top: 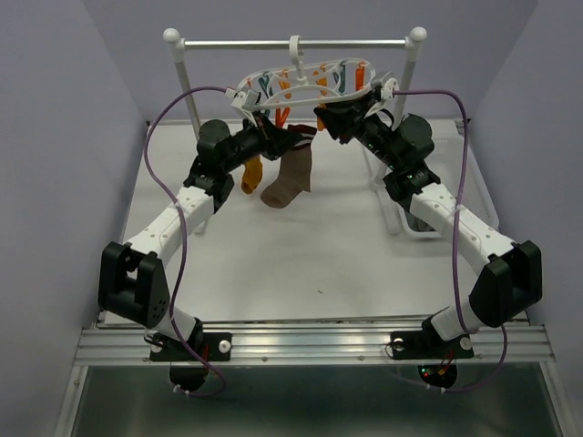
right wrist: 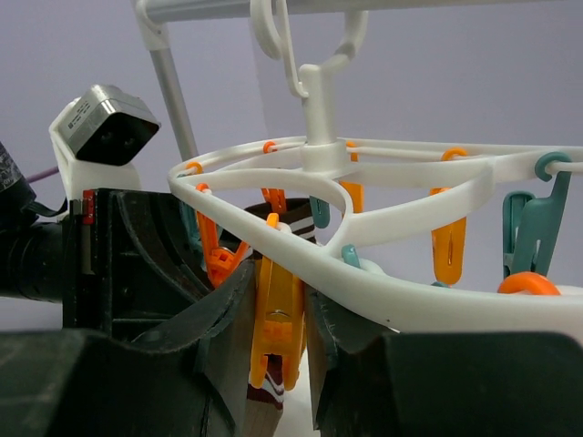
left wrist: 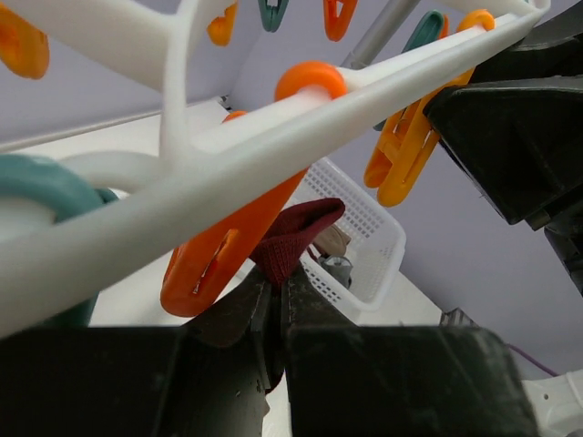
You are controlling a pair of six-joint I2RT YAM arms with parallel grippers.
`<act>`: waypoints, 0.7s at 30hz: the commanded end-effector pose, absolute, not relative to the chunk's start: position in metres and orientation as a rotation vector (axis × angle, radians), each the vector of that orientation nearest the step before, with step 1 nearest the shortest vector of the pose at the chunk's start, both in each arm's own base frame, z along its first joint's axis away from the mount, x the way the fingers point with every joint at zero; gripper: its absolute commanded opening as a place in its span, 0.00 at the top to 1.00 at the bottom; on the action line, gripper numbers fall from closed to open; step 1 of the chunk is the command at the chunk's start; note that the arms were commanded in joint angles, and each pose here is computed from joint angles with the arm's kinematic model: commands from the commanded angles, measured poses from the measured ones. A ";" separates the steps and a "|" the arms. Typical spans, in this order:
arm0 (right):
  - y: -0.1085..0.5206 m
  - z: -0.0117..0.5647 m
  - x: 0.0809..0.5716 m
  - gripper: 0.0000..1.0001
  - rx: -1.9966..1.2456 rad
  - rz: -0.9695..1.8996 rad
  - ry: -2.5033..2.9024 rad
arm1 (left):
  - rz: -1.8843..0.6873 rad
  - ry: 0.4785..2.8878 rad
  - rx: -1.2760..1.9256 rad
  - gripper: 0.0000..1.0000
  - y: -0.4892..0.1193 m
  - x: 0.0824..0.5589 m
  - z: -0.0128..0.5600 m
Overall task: Clip the socks to the hanger
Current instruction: Clamp the sock onto the hanger.
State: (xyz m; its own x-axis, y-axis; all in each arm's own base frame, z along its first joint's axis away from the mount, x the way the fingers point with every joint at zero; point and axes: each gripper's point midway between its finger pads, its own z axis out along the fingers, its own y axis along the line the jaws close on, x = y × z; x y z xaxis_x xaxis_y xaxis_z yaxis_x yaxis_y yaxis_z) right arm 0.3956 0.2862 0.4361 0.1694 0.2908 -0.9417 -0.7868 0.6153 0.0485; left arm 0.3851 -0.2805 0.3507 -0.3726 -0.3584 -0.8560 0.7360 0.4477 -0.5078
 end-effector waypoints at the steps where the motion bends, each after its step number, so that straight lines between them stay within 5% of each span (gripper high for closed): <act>1: 0.292 0.443 0.378 0.99 -0.551 0.916 1.122 | -1.210 1.408 0.366 1.00 -0.279 0.370 0.393; 21: 0.293 0.437 0.374 0.99 -0.585 0.968 1.108 | -1.264 1.340 0.426 1.00 -0.291 0.343 0.406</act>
